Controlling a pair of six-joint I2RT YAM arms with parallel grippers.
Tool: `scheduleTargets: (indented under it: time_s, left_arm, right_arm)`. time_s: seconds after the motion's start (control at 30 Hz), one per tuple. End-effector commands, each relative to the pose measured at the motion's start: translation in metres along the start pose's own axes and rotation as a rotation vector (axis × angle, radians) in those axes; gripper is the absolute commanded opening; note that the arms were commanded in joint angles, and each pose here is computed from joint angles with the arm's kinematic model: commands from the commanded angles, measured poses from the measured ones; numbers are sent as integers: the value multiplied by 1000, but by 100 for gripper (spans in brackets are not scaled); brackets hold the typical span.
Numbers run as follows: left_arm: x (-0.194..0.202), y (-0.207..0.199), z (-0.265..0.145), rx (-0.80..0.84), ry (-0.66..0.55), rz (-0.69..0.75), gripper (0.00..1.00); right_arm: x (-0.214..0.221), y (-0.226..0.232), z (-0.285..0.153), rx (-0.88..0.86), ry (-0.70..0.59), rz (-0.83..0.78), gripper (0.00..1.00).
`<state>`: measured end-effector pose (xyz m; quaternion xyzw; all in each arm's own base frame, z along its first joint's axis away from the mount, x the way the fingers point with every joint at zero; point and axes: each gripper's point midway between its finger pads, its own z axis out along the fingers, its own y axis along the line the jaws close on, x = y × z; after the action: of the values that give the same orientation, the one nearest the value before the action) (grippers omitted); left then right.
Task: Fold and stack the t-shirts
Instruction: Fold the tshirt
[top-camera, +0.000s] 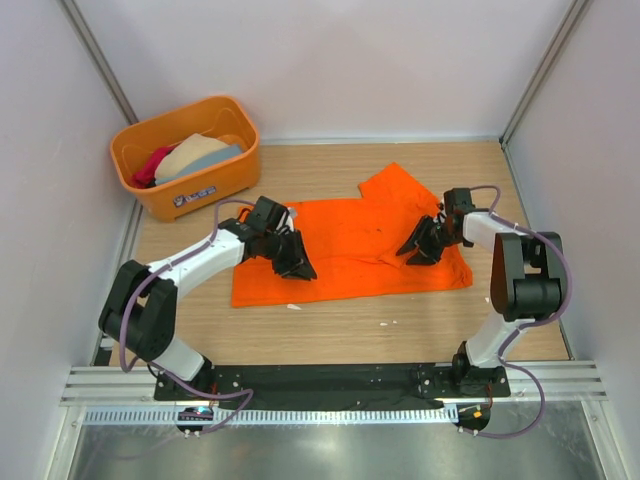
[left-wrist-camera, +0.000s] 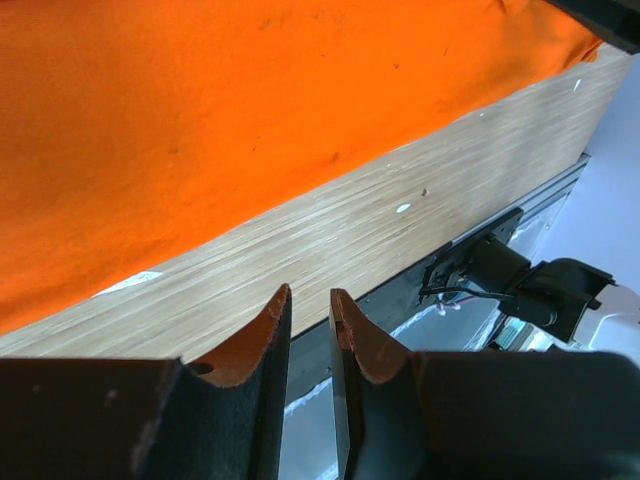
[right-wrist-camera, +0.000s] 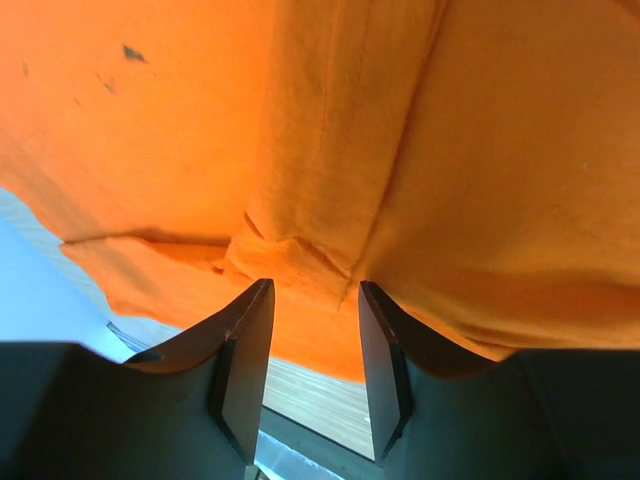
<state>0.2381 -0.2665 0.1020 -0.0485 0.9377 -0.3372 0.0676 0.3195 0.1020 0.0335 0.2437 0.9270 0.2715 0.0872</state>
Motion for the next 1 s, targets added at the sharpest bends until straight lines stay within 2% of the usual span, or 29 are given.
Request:
scheduleTargets:
  time_s: [0.0,0.2,0.37,0.5,0.57,0.7,0.8,0.87,0.97]
  left_arm:
    - [-4,-12,-15,19,-26,58,23]
    - [-2,-8,-16,15,-18,56,23]
    - [-1,-4,-17,9,-19,52,23]
    - [-1,-4,-21,10,-28,48,23]
    - [-1,-4,-22,10,-30,47,23]
    - [0,-5,-23,14,-34,41,23]
    - [0,-3,-29,4,-52,47,24]
    - [-2,1,-33,-11,-66,50,23]
    - [-3,7,-38,-30,-84,58,24]
  right_arm:
    - [-12,13,1,-54,-37,9,44]
    - [-3,17,15,-54,-2,6,43]
    - [-7,28,16,-81,-22,-10,41]
    - [-35,84,19,-185,-72,-33,42]
    - [-61,133,9,-318,-118,-3,45]
    - [-92,172,-15,-407,-199,-47,55]
    - [-87,157,-19,-328,-211,-112,56]
    - [-71,129,-17,-228,-172,-114,56]
    - [-61,102,-26,-122,-201,-184,56]
